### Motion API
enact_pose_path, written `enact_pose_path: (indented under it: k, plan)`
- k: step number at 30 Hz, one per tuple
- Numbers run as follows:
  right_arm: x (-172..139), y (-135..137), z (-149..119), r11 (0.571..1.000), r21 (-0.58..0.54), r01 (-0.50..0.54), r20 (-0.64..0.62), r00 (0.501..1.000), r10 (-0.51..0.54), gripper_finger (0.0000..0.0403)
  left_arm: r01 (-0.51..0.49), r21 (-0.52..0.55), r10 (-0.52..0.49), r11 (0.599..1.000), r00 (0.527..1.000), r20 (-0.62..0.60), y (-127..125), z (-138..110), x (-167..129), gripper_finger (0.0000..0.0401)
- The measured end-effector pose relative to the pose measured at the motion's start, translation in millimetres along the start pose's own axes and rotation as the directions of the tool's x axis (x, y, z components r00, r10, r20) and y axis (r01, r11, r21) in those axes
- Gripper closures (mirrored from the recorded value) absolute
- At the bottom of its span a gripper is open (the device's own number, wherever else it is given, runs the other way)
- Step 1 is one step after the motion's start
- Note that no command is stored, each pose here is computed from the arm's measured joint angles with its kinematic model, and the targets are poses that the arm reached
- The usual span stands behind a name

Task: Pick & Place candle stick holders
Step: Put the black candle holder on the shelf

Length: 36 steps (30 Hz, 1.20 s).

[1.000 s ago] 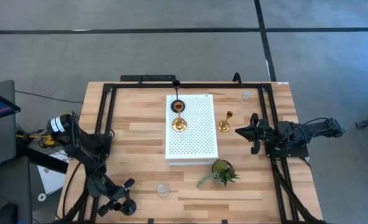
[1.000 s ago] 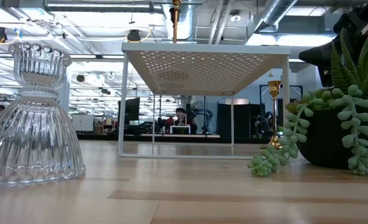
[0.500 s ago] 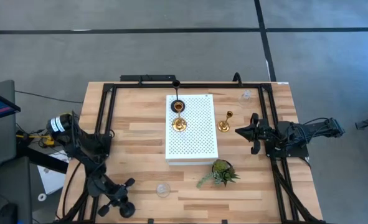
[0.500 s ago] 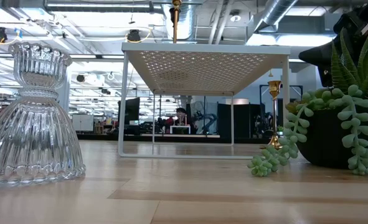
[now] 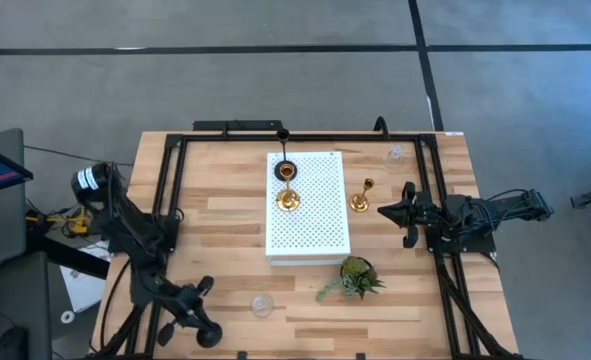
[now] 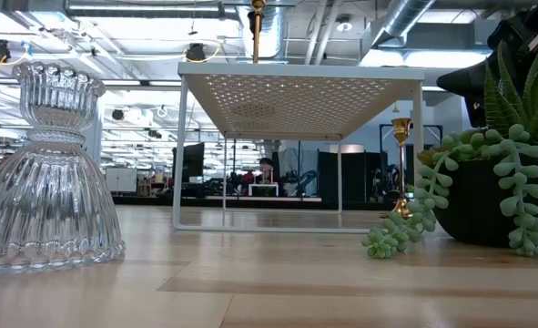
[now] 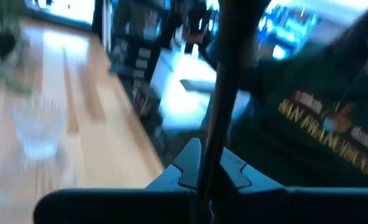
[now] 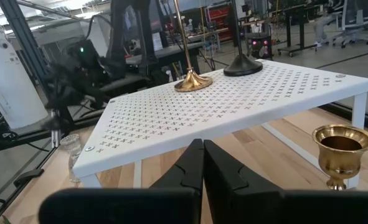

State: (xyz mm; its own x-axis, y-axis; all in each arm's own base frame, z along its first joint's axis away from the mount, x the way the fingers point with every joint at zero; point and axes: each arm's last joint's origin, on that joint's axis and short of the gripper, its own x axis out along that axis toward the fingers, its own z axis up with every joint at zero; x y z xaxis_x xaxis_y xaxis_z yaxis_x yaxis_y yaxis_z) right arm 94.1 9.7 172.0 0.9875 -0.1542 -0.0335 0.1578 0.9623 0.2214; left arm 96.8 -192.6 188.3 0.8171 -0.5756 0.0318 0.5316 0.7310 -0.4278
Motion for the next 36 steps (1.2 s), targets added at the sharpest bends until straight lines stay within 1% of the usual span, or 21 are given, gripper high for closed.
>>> enact_pose_path:
  k: [5, 12, 15, 17, 20, 23, 25, 28, 30, 33, 36]
  plan:
    - [0, 0, 0, 1.000, 0.000, 0.000, 0.000, 1.000, 0.000, 0.0402, -0.071, -0.065, 0.079, 0.995, 0.987, 0.139, -1, 28, 0, 0.0390]
    - [0, 0, 0, 1.000, 0.000, 0.000, 0.000, 1.000, 0.000, 0.0402, -0.160, -0.105, 0.181, 0.982, 0.952, 0.248, 15, 56, 12, 0.0390]
    - [0, 0, 0, 1.000, 0.000, -0.001, 0.000, 1.000, 0.001, 0.0402, -0.151, -0.109, 0.177, 0.982, 0.944, 0.280, 20, 69, 17, 0.0391]
    - [0, 0, 0, 1.000, 0.000, -0.004, -0.001, 1.000, 0.004, 0.0402, -0.155, -0.095, 0.176, 0.983, 0.945, 0.275, 23, 77, 21, 0.0391]
    - [0, 1, 0, 1.000, -0.002, -0.019, -0.006, 1.000, 0.019, 0.0402, -0.220, -0.059, 0.227, 0.974, 0.947, 0.228, 29, 87, 30, 0.0391]
    - [0, 1, 0, 0.999, -0.011, -0.031, -0.010, 0.999, 0.031, 0.0402, -0.298, -0.021, 0.298, 0.954, 0.941, 0.163, 35, 102, 40, 0.0391]
    - [0, 1, -1, 0.999, -0.011, -0.031, -0.010, 0.999, 0.031, 0.0402, -0.331, 0.001, 0.328, 0.944, 0.936, 0.129, 38, 115, 46, 0.0392]
    - [0, 1, 0, 0.999, -0.011, -0.032, -0.009, 0.999, 0.032, 0.0402, -0.385, 0.030, 0.381, 0.922, 0.920, 0.092, 44, 134, 52, 0.0392]
    - [0, 1, 0, 0.999, -0.009, -0.039, -0.008, 0.999, 0.039, 0.0402, -0.421, 0.076, 0.416, 0.904, 0.907, 0.067, 48, 144, 53, 0.0392]
    - [-1, 4, 4, 0.995, -0.006, -0.104, -0.001, 0.995, 0.104, 0.0402, -0.477, 0.145, 0.475, 0.867, 0.879, 0.049, 55, 157, 54, 0.0392]
    - [-3, 9, 16, 0.976, -0.032, -0.215, 0.070, 0.974, 0.217, 0.0402, -0.525, 0.207, 0.528, 0.826, 0.848, 0.042, 65, 166, 53, 0.0392]
